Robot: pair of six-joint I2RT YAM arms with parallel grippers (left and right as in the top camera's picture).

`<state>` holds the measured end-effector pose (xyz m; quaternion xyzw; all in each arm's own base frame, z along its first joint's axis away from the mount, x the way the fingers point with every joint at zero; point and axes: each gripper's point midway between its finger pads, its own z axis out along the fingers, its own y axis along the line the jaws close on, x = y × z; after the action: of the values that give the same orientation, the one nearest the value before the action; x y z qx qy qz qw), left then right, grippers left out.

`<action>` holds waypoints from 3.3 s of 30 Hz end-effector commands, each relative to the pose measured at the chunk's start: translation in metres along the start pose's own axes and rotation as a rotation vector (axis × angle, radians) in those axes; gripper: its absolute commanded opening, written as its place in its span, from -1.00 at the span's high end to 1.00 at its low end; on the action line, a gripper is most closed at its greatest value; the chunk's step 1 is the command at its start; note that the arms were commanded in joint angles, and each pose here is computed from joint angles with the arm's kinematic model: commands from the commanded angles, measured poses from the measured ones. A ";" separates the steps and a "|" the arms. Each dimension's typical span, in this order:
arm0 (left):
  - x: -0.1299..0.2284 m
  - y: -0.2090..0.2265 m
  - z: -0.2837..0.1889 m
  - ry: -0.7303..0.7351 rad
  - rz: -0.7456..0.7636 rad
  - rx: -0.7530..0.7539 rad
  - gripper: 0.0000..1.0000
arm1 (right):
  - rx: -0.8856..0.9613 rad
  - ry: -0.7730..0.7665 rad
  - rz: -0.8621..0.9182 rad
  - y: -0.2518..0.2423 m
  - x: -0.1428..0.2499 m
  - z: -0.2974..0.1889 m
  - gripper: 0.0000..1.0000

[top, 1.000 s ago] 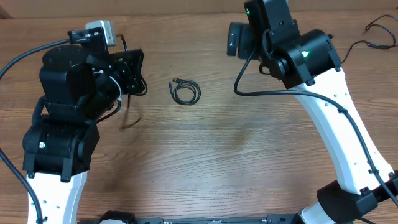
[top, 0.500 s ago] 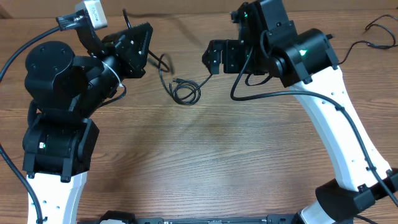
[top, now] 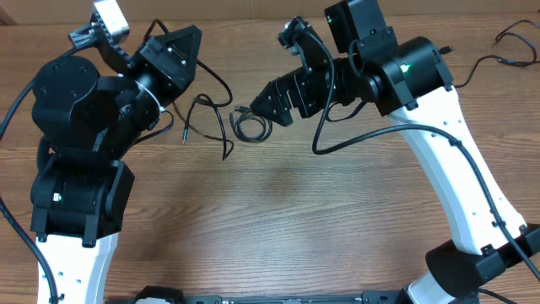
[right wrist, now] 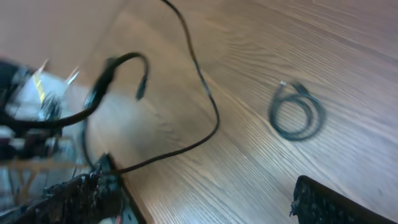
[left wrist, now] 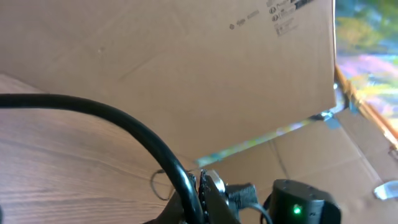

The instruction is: Untangle cables

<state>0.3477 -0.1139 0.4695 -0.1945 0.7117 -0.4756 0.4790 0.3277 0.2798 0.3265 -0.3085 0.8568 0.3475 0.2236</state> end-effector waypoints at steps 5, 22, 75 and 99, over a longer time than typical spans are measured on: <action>-0.011 -0.011 -0.005 -0.041 -0.084 0.030 0.92 | -0.158 0.005 -0.196 0.041 0.003 0.007 -1.00; -0.012 -0.031 -0.006 -0.017 -0.213 0.117 0.92 | -0.135 0.005 -0.243 0.051 0.002 0.017 -0.48; 0.059 0.058 0.022 0.330 0.082 -0.131 0.81 | 0.993 -0.386 0.653 -0.218 0.002 -0.144 0.93; 0.153 0.150 0.059 0.745 0.341 -0.281 -0.99 | 1.079 -0.566 1.138 -0.307 0.089 -0.267 0.93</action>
<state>0.3420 -0.2030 0.2710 0.0558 0.8938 -0.3967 0.2015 0.4245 -0.1367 0.3104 0.4255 0.8372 -0.0212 0.3430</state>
